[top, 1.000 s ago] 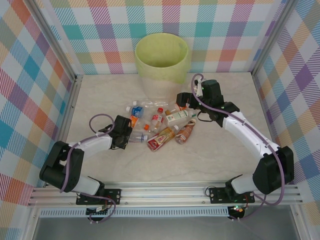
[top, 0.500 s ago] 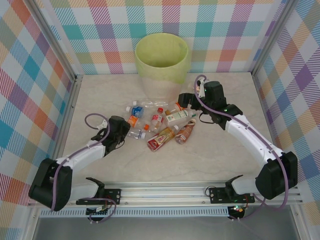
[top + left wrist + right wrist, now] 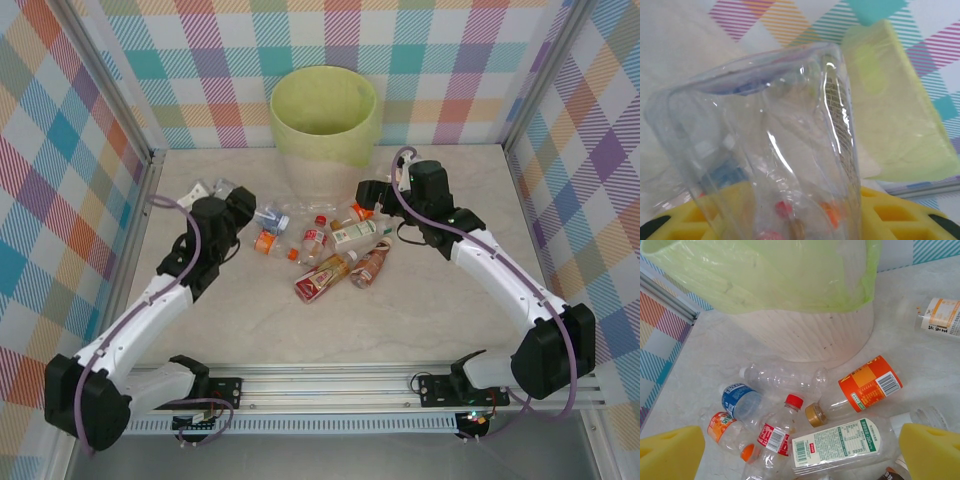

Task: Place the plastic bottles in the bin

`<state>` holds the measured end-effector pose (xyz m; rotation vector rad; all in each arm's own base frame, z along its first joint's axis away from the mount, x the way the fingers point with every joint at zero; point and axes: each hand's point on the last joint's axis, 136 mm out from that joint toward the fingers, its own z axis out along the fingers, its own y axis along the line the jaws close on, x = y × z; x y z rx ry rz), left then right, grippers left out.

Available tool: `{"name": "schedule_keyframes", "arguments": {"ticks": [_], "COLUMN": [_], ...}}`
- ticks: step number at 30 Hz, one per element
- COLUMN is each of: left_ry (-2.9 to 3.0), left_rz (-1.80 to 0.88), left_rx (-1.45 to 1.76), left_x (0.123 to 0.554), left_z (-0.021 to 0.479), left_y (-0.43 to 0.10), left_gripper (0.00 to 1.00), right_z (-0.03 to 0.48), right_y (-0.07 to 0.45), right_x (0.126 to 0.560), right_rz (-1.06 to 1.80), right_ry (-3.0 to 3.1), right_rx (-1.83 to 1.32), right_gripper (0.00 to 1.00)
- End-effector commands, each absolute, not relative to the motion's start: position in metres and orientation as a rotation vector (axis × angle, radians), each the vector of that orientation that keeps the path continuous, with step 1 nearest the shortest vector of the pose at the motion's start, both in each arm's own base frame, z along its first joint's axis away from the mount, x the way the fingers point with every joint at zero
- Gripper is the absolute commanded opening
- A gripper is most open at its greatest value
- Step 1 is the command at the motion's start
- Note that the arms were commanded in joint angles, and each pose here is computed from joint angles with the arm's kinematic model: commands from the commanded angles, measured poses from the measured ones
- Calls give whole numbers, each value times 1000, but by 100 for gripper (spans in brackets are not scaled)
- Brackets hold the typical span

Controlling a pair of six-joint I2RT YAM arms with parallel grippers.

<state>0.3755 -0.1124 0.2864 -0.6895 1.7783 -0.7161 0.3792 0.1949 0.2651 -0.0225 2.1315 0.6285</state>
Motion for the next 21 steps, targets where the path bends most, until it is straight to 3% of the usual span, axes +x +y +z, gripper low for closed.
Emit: {"name": "schedule_keyframes", "arguments": {"ticks": [1, 6, 15, 21], "left_ry": [1643, 1619, 1464, 1423], "left_rz": [-835, -788, -747, -677], "left_rx": [-449, -343, -316, -399], "left_x": [407, 456, 499, 537], "left_z": [370, 406, 461, 451], "left_y": [-143, -166, -170, -165], "left_gripper": [46, 46, 47, 47], "right_z": [293, 293, 297, 299], "right_y": [196, 191, 181, 184], "right_x": [377, 371, 362, 363], "right_rz": [689, 675, 638, 670], "right_ry": [2051, 2051, 2035, 2025], "right_rx": [-10, -2, -4, 14], "right_gripper": [100, 100, 100, 100]}}
